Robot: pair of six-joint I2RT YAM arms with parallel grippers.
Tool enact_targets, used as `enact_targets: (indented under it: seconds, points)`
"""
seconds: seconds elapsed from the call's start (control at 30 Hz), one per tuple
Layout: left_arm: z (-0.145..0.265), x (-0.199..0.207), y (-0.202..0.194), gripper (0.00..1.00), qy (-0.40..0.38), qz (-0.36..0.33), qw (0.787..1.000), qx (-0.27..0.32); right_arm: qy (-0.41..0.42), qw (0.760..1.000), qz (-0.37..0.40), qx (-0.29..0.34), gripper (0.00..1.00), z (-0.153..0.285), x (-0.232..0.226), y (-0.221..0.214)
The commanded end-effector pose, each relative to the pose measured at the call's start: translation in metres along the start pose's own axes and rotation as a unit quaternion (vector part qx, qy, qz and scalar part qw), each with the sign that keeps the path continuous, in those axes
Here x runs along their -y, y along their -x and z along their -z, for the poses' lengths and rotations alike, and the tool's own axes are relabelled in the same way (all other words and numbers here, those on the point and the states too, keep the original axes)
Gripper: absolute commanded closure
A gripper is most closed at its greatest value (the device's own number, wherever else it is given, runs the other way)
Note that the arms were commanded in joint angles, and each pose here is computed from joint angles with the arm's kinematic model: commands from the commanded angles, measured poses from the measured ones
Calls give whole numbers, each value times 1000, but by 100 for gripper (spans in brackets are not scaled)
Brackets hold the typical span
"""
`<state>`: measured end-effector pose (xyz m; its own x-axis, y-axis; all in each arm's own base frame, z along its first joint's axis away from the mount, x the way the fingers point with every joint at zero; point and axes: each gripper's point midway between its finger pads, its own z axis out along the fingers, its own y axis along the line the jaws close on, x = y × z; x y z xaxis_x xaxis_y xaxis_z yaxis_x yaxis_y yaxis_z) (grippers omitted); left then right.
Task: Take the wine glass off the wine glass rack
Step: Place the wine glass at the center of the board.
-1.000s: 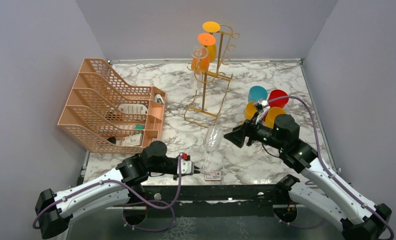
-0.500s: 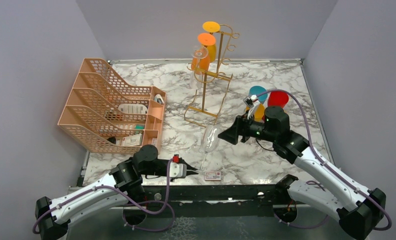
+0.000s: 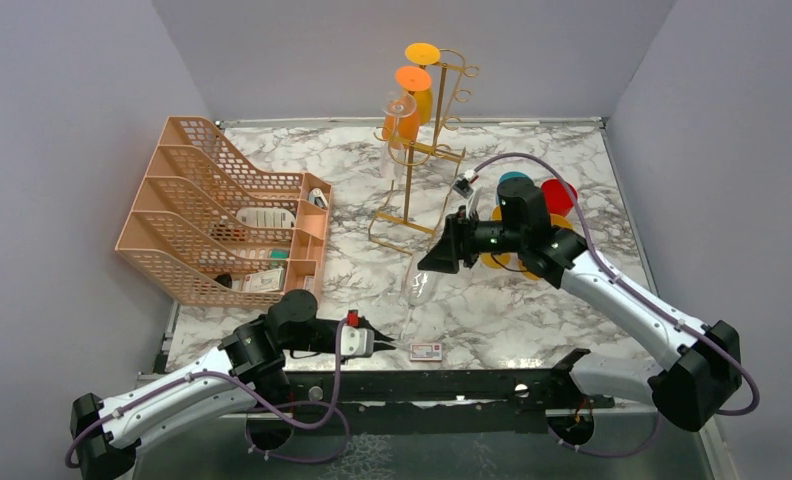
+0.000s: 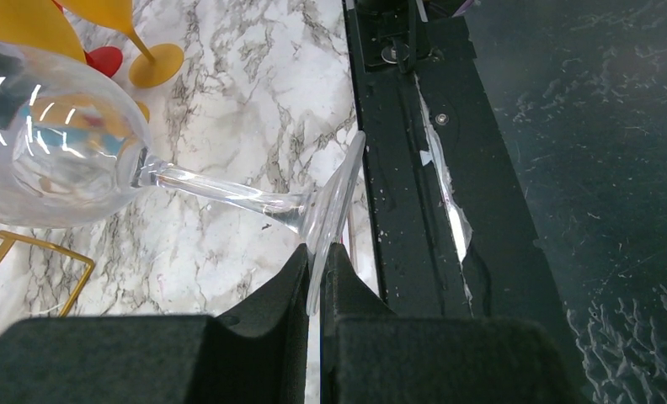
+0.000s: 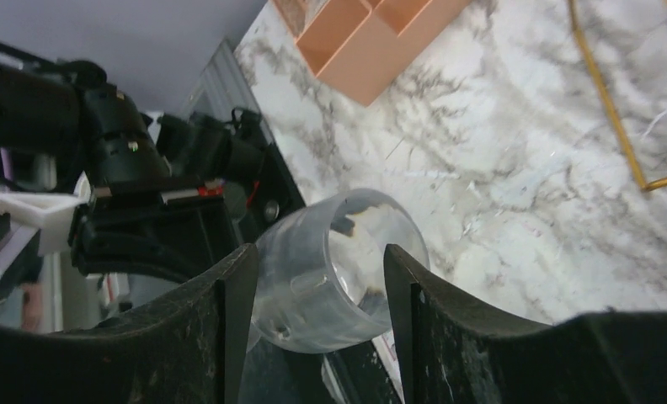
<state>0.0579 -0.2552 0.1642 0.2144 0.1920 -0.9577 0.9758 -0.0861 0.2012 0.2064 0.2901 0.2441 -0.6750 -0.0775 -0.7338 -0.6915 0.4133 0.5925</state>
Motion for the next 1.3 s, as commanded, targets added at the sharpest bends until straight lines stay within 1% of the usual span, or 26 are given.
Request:
enact_targets:
  seconds: [0.0, 0.1, 0.2, 0.3, 0.43, 0.53, 0.67, 0.77, 0.87, 0.93, 0.97, 1.0, 1.03, 1.07, 1.1, 1.23, 1.27]
  points:
    - [3, -6, 16, 100, 12, -43, 999, 26, 101, 993, 3, -62, 44, 7, -34, -21]
    - [3, -5, 14, 100, 12, -41, 999, 26, 133, 989, 9, -59, 48, 13, -45, -25]
    - [2, -5, 12, 100, 10, -40, 999, 19, 155, 985, 6, -78, 52, 18, -51, -33]
    - [2, -5, 6, 100, 9, -43, 999, 9, 172, 980, -7, -101, 52, 22, -55, -43]
    - [6, -12, -8, 100, 32, -56, 998, -21, 218, 965, -24, -145, 51, 33, -67, -60]
    - [8, -18, -9, 100, 50, -64, 996, -22, 221, 961, -45, -161, 52, 37, -67, -69]
    - [9, -22, -12, 100, 60, -67, 996, -28, 247, 948, -72, -187, 53, 41, -69, -84]
    - [8, -22, -13, 100, 60, -66, 996, -30, 238, 948, -83, -192, 58, 38, -64, -88]
    - [9, -24, -13, 100, 65, -64, 995, -31, 245, 946, -84, -195, 65, 38, -64, -90]
    - [9, -26, -13, 100, 71, -63, 995, -32, 248, 946, -84, -193, 68, 38, -65, -90]
    - [9, -26, -13, 100, 73, -64, 995, -32, 254, 944, -83, -193, 66, 39, -66, -90]
    - [10, -27, -13, 100, 74, -64, 995, -32, 266, 941, -81, -195, 59, 41, -69, -91]
    - [10, -27, -14, 100, 75, -64, 995, -33, 275, 938, -78, -196, 55, 43, -71, -92]
    - [10, -27, -14, 100, 76, -64, 995, -32, 279, 937, -75, -196, 55, 45, -72, -93]
    - [10, -28, -13, 100, 77, -64, 994, -32, 277, 938, -73, -195, 56, 45, -72, -93]
    - [9, -29, -12, 100, 80, -59, 995, -30, 273, 940, -72, -193, 78, 46, -71, -95]
    - [8, -28, -10, 100, 78, -57, 995, -24, 268, 941, -72, -193, 82, 45, -70, -96]
